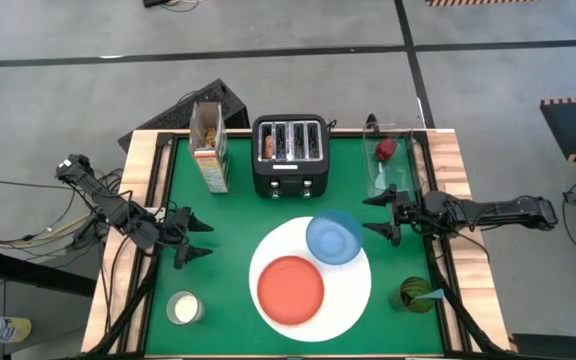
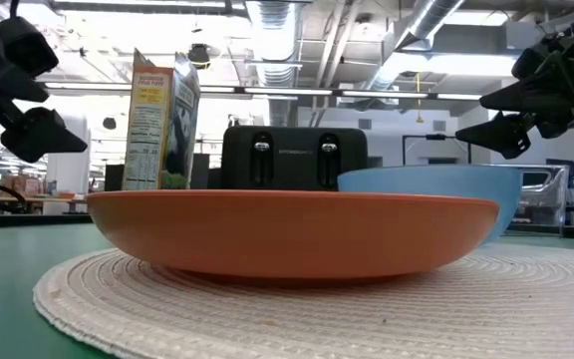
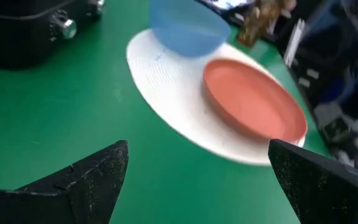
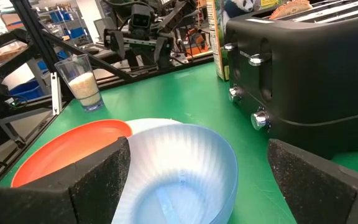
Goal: Arrange a breakfast setting
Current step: Pour the cereal into the blue bowl
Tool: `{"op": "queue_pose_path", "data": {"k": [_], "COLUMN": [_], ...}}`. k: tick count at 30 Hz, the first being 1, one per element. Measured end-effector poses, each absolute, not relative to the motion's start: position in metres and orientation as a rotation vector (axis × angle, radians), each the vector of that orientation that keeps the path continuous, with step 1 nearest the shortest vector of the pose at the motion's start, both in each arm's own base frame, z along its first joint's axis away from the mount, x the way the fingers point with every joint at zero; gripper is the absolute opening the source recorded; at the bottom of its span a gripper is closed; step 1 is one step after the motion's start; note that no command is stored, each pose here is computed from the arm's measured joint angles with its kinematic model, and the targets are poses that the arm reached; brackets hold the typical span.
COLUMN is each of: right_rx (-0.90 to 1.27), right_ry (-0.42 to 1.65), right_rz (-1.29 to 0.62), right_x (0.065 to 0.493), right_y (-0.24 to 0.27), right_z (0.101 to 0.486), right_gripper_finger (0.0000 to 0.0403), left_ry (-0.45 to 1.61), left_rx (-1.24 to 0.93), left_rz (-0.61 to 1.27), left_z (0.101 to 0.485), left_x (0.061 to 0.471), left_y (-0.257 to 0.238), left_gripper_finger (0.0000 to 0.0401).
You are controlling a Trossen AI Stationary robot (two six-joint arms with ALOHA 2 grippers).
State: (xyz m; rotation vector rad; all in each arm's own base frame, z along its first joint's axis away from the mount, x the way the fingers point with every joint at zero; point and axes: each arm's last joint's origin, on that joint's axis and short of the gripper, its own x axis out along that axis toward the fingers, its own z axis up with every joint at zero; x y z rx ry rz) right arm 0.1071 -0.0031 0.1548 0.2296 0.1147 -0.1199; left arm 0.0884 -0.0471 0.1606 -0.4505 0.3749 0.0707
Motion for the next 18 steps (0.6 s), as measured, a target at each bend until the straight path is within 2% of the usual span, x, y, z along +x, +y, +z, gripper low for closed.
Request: {"op": "queue_pose_path", "data": {"k": [4,7,13,18], "right_rx": [0.23,0.23,0.23,0.23], "right_ry": [0.114,0.115,0.115,0.115], "right_rz": [-0.12,-0.12,-0.12,-0.12], "right_x": [0.1071,0.1071,0.1071,0.1071], "right_y": [-0.0031,-0.0031,-0.0031,-0.0031], "right_z": [0.1548,0.1547,0.1547,0.1548], "right_gripper_finger": [0.0396,0.0396,0.0396,0.0396], "left_ry": [0.36,0.366,0.3,0.309], "left_rx": [-0.574,-0.586,-0.681,-0.68], "left_rz": [0.132,0.175,0.262,0.28], "left_z": [0.1599,0.1574,0.1588,0.1579], "left_x": [0.0884,0.0883,0.0902,0.0922], "left_y": [-0.046,-0.045,-0.0439,-0.0414], "left_gripper_finger": [0.0383,0.0397,0.04,0.04]}}
